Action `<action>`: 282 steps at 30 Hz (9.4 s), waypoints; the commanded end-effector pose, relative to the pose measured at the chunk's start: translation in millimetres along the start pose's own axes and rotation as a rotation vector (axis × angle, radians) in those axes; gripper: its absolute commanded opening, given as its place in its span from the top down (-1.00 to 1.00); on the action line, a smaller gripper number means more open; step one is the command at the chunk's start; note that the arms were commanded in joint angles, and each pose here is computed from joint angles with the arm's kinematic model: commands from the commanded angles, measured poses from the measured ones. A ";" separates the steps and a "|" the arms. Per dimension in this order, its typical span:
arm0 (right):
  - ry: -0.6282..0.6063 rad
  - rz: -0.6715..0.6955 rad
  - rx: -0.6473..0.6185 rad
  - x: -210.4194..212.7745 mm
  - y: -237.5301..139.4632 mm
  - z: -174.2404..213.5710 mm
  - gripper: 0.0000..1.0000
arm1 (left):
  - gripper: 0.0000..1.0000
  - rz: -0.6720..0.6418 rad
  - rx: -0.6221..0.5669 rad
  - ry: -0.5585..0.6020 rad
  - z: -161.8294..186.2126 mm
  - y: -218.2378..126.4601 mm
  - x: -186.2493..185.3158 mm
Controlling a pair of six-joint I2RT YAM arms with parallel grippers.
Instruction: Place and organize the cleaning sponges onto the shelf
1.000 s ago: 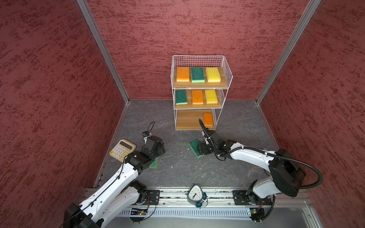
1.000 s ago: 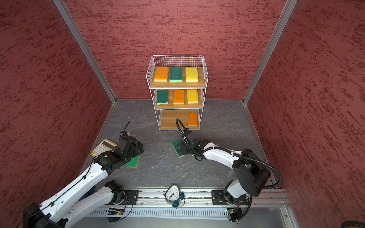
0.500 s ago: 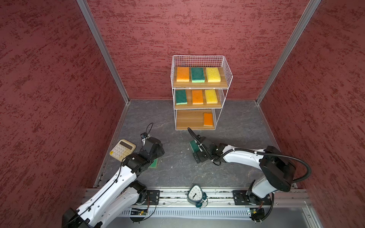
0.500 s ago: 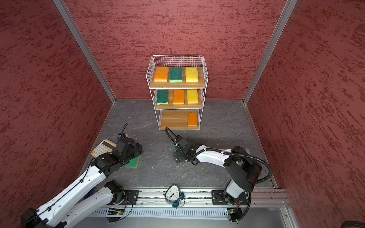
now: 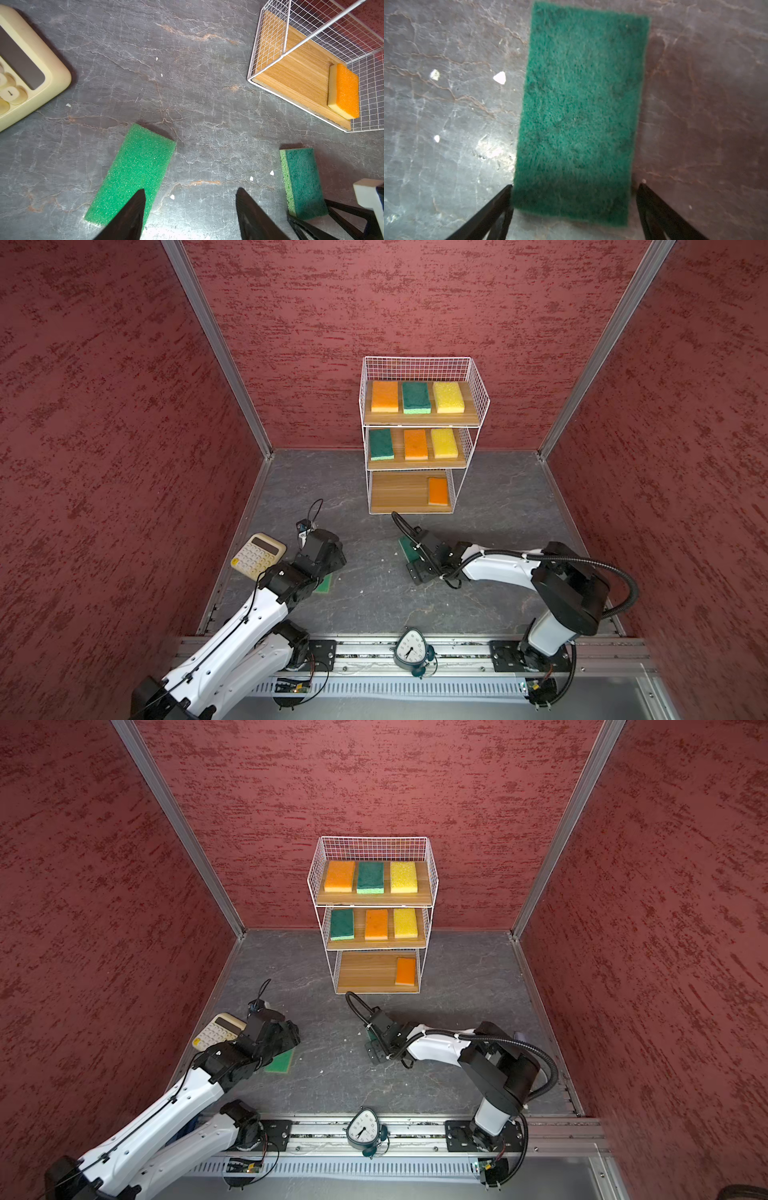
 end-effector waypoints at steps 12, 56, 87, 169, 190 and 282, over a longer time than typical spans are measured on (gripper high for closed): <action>0.091 0.065 -0.067 -8.6 7.8 -20.9 -0.74 | -0.39 -0.024 -0.003 0.005 2.3 2.9 7.1; 0.465 0.303 -0.589 -93.6 14.4 -165.7 -0.19 | -0.40 0.019 -0.048 -0.026 -2.9 26.2 15.8; 0.494 0.375 -0.552 -137.6 54.2 -187.1 -0.22 | -0.40 0.016 -0.004 -0.052 -4.4 52.2 13.1; 0.775 -0.238 -0.712 -69.5 28.3 -136.1 1.00 | -0.45 0.052 0.006 -0.122 6.2 48.6 24.2; 0.982 -0.160 -0.754 -104.8 70.6 -122.9 1.00 | -0.44 0.043 0.026 -0.140 12.5 62.2 25.7; 0.459 -0.165 -0.620 -86.7 -100.7 -103.6 -0.56 | -0.53 -0.081 0.124 -0.399 -4.6 57.1 74.2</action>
Point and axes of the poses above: each gripper's point midway between its finger pads, its own y axis out along the fingers, its own x axis along the line the jaws close on, z = x × y, the point moved 1 cm from there along -y, back along the fingers, and after that the axes turned 12 degrees about -y, right-handed, at the moved point
